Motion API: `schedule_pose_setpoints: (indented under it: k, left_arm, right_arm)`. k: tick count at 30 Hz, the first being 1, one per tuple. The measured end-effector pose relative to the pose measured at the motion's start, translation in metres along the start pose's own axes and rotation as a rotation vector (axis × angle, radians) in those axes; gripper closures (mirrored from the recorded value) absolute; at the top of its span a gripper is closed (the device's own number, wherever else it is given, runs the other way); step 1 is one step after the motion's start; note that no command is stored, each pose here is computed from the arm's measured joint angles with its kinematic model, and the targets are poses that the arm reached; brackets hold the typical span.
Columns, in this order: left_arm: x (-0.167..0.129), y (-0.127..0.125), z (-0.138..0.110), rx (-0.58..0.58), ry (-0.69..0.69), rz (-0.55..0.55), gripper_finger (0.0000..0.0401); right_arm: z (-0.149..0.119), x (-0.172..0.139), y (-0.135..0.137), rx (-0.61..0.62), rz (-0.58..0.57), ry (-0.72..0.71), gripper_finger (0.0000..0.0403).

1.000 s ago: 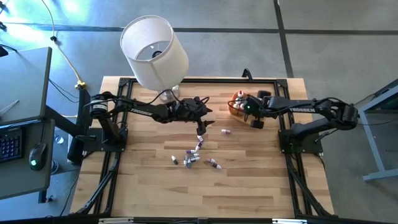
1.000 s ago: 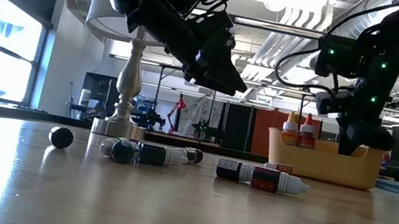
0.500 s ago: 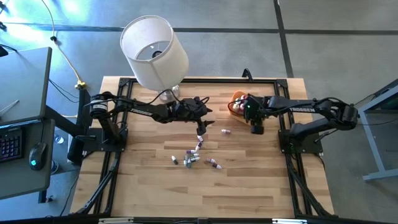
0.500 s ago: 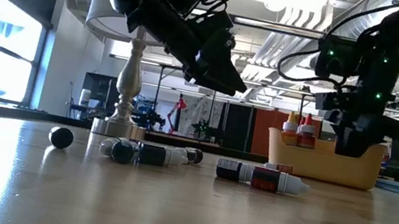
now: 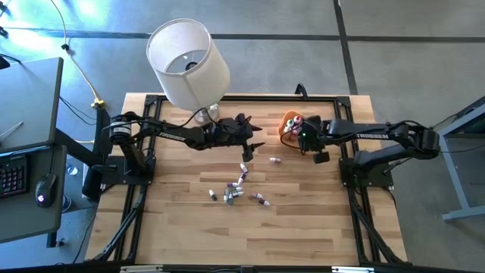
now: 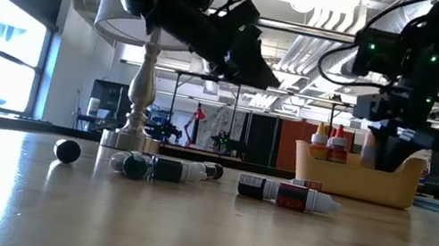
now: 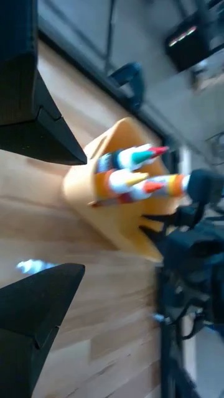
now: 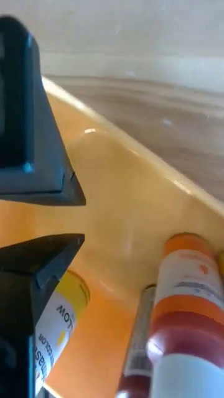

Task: Pick & Place food coloring
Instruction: Adjust the large yellow food coloring bottle in the yellow bin

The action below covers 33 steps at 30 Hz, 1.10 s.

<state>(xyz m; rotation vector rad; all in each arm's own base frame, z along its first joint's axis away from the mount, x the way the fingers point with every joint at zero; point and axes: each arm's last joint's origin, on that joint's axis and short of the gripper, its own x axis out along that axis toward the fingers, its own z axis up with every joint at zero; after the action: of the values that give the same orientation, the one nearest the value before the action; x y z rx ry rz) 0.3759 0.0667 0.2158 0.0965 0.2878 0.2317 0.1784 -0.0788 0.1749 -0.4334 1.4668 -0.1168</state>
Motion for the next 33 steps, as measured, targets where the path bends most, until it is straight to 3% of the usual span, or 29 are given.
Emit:
schedule_pose_setpoints:
  k: [7, 21, 26, 29, 33]
  left_arm:
    - [-0.001, 0.001, 0.01, 0.009, -0.099, 0.014, 0.0132]
    - [0.0, 0.0, 0.004, 0.015, -0.039, -0.001, 0.0132]
    - [-0.001, -0.003, 0.01, 0.019, -0.12, -0.141, 0.0132]
    - [-0.002, -0.004, 0.018, 0.023, -0.2, -0.182, 0.0132]
    - [-0.002, -0.005, 0.018, -0.004, -0.197, -0.21, 0.0132]
  right_arm:
    - [0.001, -0.013, 0.003, 0.012, -0.07, -0.044, 0.0369]
    - [0.002, -0.016, 0.003, -0.001, -0.053, -0.088, 0.0379]
    - [0.004, -0.016, 0.007, -0.045, 0.073, -0.173, 0.0387]
    - [0.003, -0.016, 0.008, -0.048, 0.085, -0.159, 0.0389]
    - [0.002, -0.016, 0.008, -0.049, 0.08, -0.15, 0.0389]
